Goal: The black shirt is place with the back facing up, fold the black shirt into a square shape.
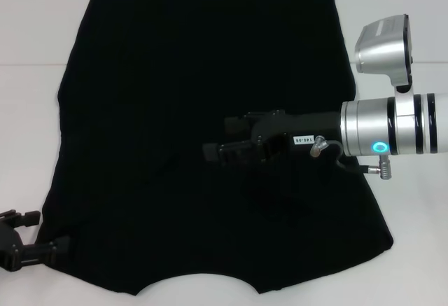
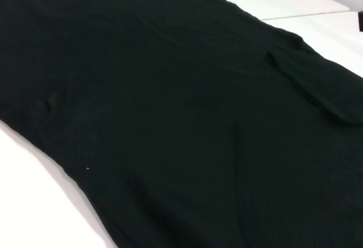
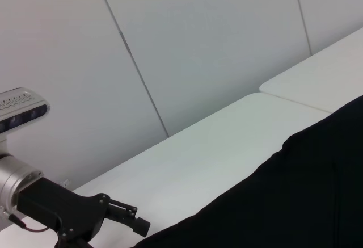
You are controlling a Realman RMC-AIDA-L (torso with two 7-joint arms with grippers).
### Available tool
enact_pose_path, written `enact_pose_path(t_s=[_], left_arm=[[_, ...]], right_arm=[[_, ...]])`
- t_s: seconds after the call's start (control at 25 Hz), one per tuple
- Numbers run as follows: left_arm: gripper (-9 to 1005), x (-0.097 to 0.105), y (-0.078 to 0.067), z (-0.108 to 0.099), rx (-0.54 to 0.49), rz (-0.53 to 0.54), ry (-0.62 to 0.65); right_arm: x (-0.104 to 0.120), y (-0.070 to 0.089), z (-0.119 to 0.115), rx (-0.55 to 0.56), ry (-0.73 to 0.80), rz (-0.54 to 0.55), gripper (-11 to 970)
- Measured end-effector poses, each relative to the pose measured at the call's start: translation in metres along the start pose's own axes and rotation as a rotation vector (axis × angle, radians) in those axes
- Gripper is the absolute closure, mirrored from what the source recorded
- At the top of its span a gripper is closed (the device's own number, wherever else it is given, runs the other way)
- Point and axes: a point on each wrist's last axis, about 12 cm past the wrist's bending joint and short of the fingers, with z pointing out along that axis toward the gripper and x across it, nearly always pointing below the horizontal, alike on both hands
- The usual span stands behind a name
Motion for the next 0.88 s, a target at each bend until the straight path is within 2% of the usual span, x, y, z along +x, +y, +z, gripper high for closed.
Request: enact_pose_path(t_s=[0.4,0.52,0.88], left_arm=[[109,0.0018,0.0016,0.0029,-0.023,-0.008,0.013],[240,0.0024,0.0037,0.0034,-0.043,-0.008,0.02],[425,0.003,0.0063,0.004,-0.066,-0.021,0.029]], right_arm=[[-0.0016,-0.0023,-0.0021,0.012,-0.004,-0.001,28],[-0.0026,-0.0027,-0.0025,0.014,-0.005,-0.004,29],[-0.0049,-0.0027,-0.0042,0.014,-0.024,-0.005,28]])
